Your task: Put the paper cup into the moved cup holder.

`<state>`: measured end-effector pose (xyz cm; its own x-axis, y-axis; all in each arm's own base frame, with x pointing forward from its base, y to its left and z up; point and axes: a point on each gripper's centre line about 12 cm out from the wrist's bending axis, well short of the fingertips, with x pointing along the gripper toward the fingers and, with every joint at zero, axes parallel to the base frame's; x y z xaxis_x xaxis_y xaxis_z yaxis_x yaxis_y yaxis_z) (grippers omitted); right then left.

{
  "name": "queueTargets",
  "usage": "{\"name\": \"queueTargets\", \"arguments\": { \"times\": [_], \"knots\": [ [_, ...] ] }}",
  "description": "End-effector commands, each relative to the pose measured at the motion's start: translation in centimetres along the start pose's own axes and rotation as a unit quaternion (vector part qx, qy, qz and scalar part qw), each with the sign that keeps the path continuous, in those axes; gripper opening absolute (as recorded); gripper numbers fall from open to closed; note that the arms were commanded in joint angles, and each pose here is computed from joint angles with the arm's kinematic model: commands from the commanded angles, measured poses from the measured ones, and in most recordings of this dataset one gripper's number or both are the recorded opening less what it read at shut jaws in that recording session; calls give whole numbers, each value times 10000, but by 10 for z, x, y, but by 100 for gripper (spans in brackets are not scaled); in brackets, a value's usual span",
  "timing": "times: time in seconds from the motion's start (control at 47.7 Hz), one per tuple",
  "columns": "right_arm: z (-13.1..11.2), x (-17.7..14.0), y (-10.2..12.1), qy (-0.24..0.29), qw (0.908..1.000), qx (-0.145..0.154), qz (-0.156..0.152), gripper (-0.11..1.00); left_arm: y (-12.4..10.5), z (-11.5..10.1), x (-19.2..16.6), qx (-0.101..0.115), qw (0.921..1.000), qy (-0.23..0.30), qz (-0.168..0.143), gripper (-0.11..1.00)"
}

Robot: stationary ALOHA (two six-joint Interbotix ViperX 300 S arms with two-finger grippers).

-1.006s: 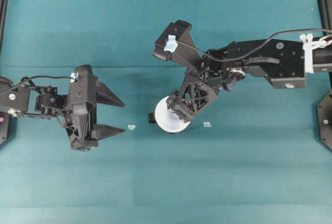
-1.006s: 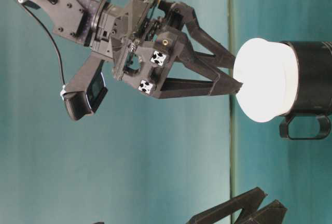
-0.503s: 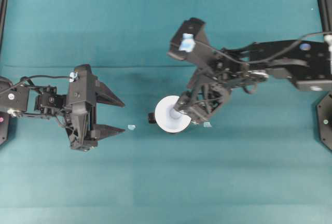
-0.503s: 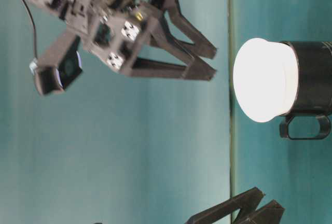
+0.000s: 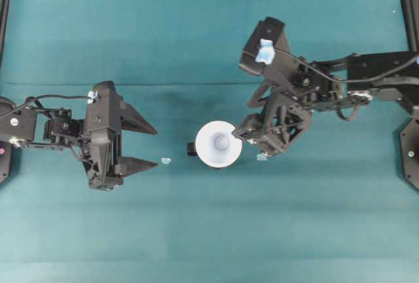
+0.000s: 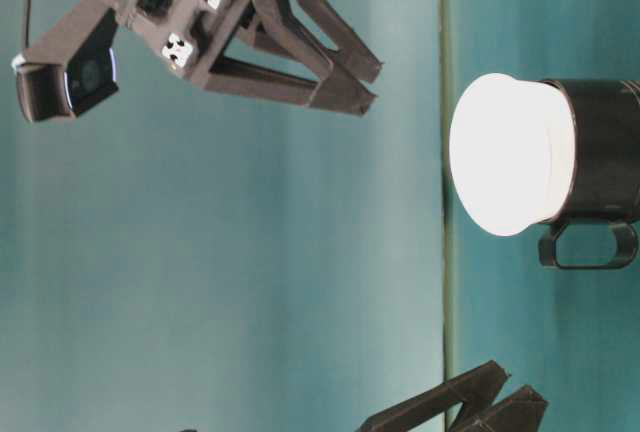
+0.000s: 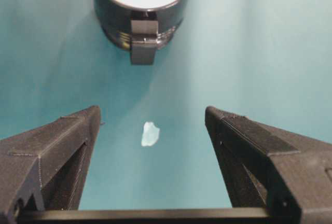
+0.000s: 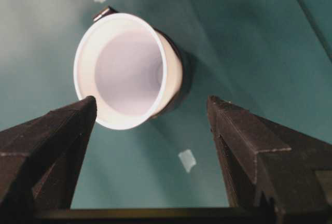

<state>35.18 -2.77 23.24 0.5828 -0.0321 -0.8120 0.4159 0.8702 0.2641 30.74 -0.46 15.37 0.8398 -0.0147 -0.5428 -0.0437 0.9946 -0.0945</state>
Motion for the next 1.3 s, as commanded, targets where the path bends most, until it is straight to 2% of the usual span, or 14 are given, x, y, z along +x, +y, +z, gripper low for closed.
{"name": "queueTargets", "arguments": {
  "times": [0.0,0.21,0.419,0.566,1.278],
  "knots": [
    [4,-11,4,-180,9997,-106,85,77,0,6,-2,-4,9999,-107,-6,85],
    [-5,-14,5,-157,9995,-281,76,77,0,6,-2,-4,9999,-115,-7,85],
    [-10,-17,8,-167,9954,-938,114,77,0,6,-2,-4,9999,-107,-6,85],
    [-9,-17,9,-247,9923,-1203,143,77,0,6,-1,4,9999,-107,-7,85],
    [-11,-19,9,-340,9919,-1211,181,77,0,7,-2,-4,9999,-123,-7,85]
  ]
}}
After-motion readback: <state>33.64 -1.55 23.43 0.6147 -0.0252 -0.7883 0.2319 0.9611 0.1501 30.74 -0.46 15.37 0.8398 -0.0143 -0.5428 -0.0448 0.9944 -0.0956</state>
